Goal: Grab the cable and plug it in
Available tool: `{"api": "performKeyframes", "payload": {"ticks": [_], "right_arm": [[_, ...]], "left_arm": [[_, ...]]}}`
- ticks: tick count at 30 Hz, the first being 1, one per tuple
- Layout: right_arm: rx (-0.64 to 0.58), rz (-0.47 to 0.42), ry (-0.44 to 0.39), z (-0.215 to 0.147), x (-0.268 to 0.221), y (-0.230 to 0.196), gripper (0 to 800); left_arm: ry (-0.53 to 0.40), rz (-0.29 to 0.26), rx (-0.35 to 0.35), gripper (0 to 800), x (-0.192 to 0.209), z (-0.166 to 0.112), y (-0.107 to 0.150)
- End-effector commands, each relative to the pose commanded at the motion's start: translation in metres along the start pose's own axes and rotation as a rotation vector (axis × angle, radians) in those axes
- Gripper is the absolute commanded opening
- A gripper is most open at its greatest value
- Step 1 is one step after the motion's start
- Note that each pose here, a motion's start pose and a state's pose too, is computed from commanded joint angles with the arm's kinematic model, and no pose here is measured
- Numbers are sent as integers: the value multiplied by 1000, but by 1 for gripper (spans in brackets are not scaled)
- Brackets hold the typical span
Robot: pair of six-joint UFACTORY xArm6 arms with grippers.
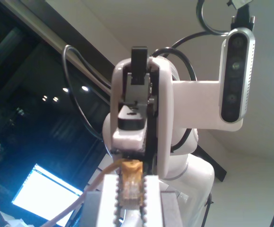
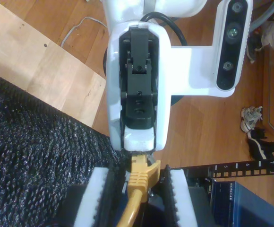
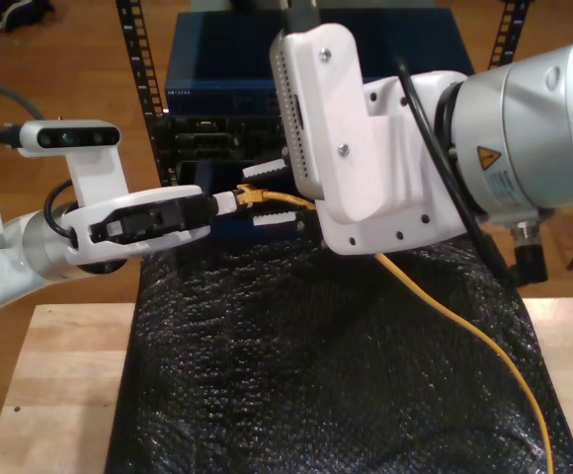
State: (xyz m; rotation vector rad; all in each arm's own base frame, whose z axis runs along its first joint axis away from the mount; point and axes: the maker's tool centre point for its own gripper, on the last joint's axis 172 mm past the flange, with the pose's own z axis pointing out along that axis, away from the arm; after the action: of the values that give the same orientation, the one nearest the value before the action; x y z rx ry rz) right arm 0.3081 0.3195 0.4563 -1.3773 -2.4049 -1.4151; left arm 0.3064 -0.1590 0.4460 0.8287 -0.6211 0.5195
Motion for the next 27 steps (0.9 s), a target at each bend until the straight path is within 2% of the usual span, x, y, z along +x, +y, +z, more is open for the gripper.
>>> {"api": "performKeyframes", "payload": {"ticks": [27], "right_arm": [[1,-1,1,0,1,0,202]], "left_arm": [[1,-3,0,3,0,0,0]]}}
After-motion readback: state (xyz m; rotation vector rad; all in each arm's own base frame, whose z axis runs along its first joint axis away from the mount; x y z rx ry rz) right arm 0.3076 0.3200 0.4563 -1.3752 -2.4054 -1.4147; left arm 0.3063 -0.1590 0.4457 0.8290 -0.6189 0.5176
